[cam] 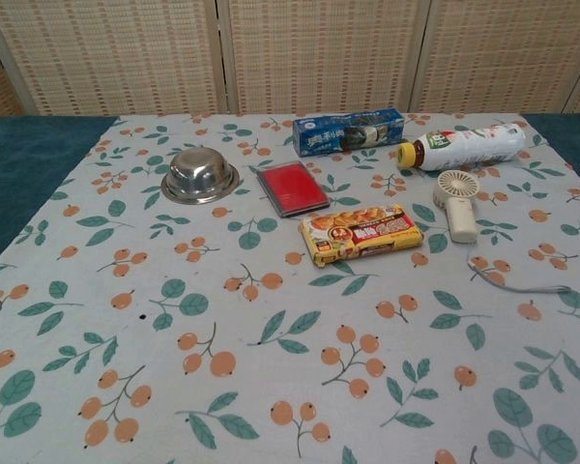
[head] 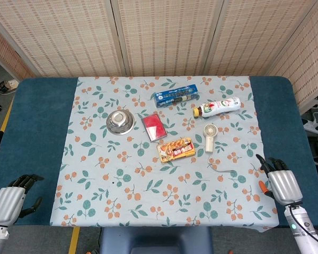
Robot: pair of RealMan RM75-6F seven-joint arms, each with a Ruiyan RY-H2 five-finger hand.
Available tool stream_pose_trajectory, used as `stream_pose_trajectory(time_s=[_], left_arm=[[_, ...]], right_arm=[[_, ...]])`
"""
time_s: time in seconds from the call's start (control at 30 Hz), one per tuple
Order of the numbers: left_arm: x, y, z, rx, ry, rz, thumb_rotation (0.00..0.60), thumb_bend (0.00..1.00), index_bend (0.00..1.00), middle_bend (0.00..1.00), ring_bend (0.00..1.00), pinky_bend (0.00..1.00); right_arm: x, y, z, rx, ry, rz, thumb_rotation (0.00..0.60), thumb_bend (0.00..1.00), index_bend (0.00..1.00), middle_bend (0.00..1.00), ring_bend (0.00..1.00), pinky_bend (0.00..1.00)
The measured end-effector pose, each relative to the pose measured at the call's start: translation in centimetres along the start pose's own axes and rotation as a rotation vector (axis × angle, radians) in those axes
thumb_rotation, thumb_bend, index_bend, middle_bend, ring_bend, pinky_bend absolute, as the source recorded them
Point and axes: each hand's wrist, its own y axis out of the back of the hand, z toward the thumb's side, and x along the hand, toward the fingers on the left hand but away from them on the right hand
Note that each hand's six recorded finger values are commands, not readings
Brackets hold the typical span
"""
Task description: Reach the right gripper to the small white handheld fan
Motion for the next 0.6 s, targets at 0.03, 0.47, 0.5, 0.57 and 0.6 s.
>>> stream_pose_trajectory(time_s=[0.03,0.47,0.5,0.57,0.6], left_arm=[[0.0,-0.1,0.0,0.002,-0.001,-0.003,0.6,0.36,0.28,0.27,0.22,0.37],[0.1,0.1,-0.2,-0.02,0.003,0.004,0.6,0.36,0.28,0.28,0.22,0.37],[0.2,0.2,-0.3,-0.024,0.005,0.006,0.6,0.36,0.28,0.28,0.22,0.37],[0.3,0.0,-0.5,-0.028,0.011,0.001,0.6,0.36,0.28,0.28,0.22,0.37],[0.3,0.0,-0.6,-0.031,0.013,-0.003,0.6,0.36,0.28,0.28,0.22,0.37]], right_arm=[[0.0,0.0,0.0,-0.001,0.0,0.0,0.6,0.28,0.04,0.35,0.13,0.16],[-1.4,0.6,0.0,-0.001,0.014,-0.054,0.6,0.47,0.13,0.71,0.54,0.57],[-2.0,0.7,0.0,0.003,0.013,-0.061,0.6,0.53,0.14,0.76,0.59,0.62],[-2.6,0.6,0.0,0.004,0.013,-0.046,0.6,0.61,0.12,0.8,0.63,0.66],[-2.9,0.5,0.2,-0.003,0.015,-0.024,0.6,0.64,0.1,0.8,0.64,0.66]])
